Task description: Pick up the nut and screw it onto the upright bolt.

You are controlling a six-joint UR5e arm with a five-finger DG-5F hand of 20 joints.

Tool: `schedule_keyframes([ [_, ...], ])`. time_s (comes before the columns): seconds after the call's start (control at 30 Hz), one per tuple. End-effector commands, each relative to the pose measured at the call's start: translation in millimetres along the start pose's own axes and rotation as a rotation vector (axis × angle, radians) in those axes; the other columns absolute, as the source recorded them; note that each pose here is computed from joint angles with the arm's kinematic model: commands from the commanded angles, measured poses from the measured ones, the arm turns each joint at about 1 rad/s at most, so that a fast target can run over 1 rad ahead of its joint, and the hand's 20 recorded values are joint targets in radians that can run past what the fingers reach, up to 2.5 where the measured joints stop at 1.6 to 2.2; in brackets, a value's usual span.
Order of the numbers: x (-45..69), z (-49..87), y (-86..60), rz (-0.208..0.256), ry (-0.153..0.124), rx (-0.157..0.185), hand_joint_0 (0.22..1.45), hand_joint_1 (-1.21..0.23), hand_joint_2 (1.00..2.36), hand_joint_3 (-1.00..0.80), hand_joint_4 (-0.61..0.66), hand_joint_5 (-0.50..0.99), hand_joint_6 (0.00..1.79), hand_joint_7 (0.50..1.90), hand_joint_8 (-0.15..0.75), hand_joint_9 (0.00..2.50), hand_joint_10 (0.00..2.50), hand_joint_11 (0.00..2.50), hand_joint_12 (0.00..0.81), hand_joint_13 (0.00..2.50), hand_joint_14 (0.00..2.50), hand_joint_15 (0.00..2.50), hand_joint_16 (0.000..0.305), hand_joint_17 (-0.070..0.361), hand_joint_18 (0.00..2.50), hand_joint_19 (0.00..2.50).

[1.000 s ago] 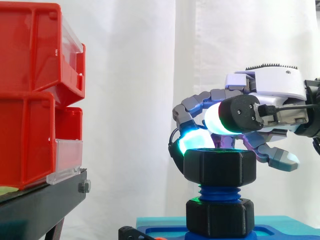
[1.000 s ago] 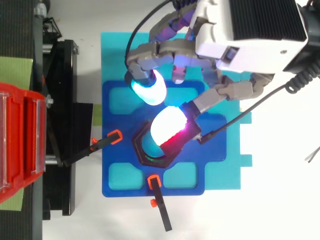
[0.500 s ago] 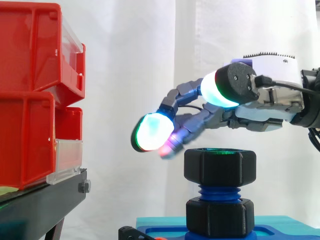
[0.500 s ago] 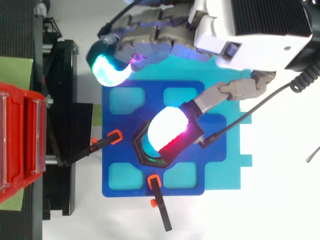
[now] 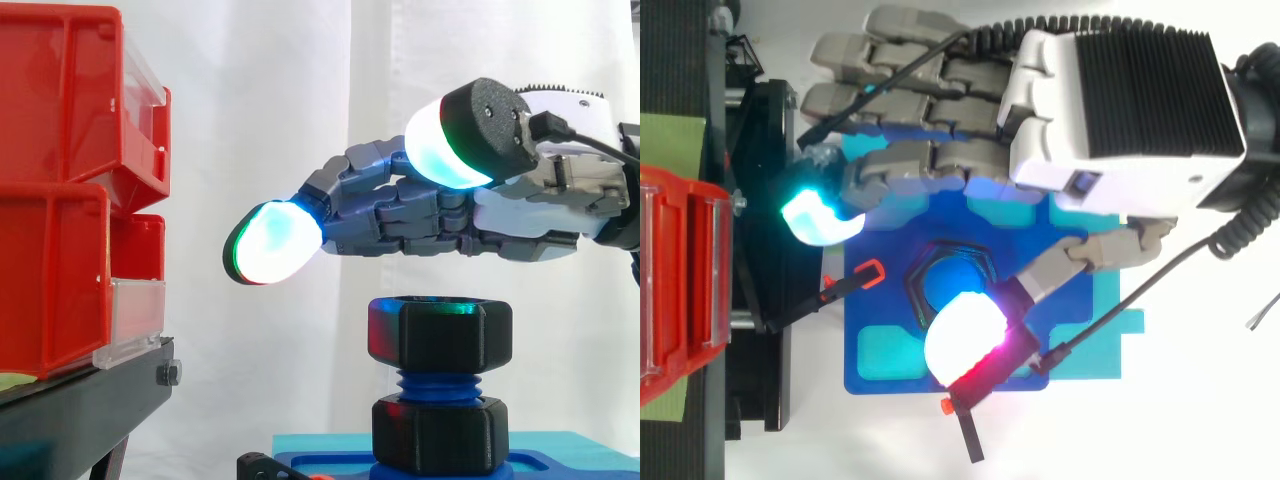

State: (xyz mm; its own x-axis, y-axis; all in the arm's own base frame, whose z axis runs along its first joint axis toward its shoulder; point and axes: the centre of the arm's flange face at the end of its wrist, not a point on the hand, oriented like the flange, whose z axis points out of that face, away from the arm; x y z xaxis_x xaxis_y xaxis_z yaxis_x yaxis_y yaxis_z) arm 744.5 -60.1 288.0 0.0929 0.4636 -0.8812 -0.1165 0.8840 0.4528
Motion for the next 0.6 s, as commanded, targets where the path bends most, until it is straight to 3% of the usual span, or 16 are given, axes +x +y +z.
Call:
schedule_keyframes([
  [0.0,5.1,1.1,7.5,0.002,0.005,-0.002,0.41,-0.21,1.00,-0.50,0.07,-0.17,0.50,0.54,0.151,0.10,0.00,0.00,0.346,0.00,0.00,0.00,0.053,0.118,0.00,0.00],
  [0.2,10.7,2.5,17.2,0.009,0.005,0.005,0.41,-0.23,1.00,-0.50,0.09,-0.15,0.50,0.57,0.158,0.18,0.00,0.00,0.343,0.00,0.00,0.00,0.051,0.116,0.00,0.00],
  [0.3,15.7,0.8,20.9,0.013,0.023,0.016,0.42,-0.23,1.00,-0.50,0.10,-0.14,0.50,0.58,0.158,0.22,0.00,0.00,0.342,0.00,0.00,0.00,0.050,0.113,0.00,0.00],
  [0.57,20.2,1.2,31.1,0.013,0.036,0.007,0.43,-0.26,1.00,-0.50,0.15,-0.09,0.50,0.78,0.190,0.42,0.00,0.00,0.337,0.04,0.00,0.00,0.047,0.106,0.00,0.00],
])
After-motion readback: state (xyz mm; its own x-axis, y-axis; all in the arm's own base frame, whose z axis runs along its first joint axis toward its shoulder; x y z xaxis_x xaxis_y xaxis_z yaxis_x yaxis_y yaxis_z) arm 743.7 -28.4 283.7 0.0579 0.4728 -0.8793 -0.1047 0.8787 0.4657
